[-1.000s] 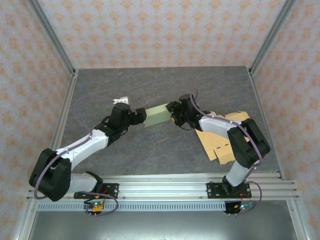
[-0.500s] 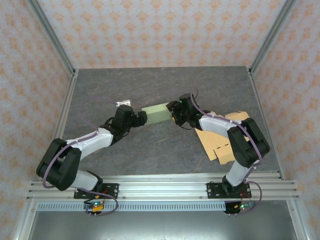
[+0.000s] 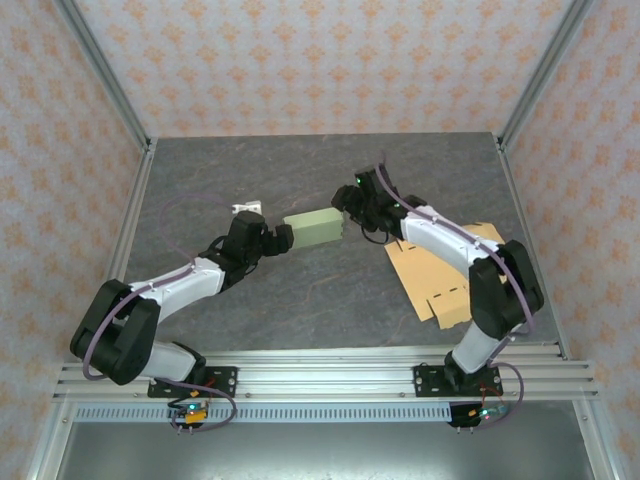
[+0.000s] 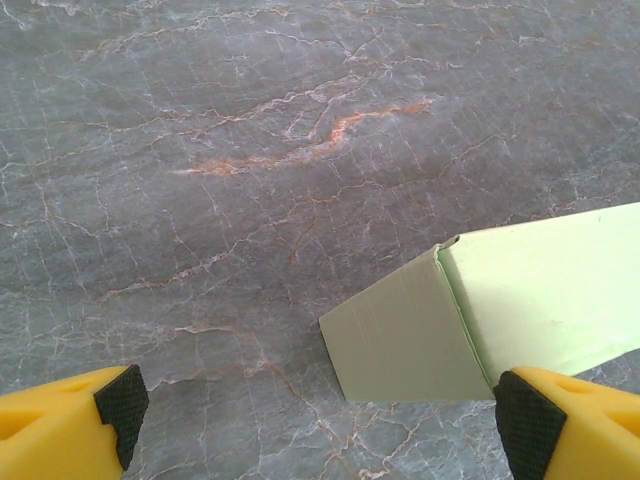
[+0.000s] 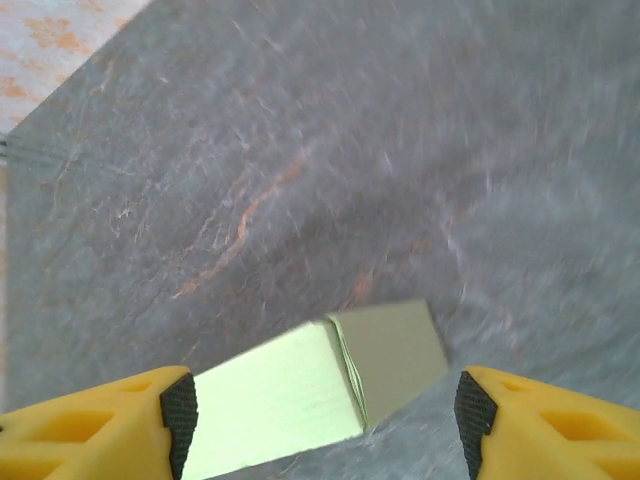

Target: Fold the paper box

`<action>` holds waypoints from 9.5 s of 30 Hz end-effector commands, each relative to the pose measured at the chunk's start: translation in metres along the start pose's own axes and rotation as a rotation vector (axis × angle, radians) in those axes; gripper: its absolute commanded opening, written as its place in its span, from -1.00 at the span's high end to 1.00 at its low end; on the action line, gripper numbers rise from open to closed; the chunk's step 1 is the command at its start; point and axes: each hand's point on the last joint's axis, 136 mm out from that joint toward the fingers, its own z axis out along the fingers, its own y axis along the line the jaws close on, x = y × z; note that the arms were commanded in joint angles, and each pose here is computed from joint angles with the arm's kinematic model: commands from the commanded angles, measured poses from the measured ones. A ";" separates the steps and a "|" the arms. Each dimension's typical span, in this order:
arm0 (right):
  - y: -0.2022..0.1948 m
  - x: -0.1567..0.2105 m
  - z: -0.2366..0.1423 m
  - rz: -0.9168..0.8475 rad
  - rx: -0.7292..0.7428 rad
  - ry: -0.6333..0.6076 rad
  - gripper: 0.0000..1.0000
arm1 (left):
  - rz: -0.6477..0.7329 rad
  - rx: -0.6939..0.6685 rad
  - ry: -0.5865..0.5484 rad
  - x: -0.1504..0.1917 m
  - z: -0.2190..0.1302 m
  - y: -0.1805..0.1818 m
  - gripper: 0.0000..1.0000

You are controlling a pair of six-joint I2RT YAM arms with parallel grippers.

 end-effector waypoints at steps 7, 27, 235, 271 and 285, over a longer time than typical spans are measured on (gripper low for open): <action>-0.013 0.052 -0.006 -1.213 -0.102 0.315 -0.50 | 0.069 -0.083 0.039 0.010 -0.010 0.018 -0.87; 0.058 0.082 0.047 -1.865 -0.575 0.365 -0.62 | 0.046 -0.199 -0.079 -0.035 -0.058 0.042 -1.00; -0.180 0.054 0.031 0.116 -0.050 0.770 0.15 | -0.060 0.520 0.448 0.041 0.018 -0.138 -1.00; 0.043 0.004 -0.058 -0.396 -0.741 0.513 1.00 | 0.015 0.845 0.178 -0.045 -0.040 -0.158 -1.00; 0.046 0.001 -0.041 -0.351 -0.665 0.501 0.58 | 0.046 0.979 0.258 -0.028 -0.046 -0.190 0.87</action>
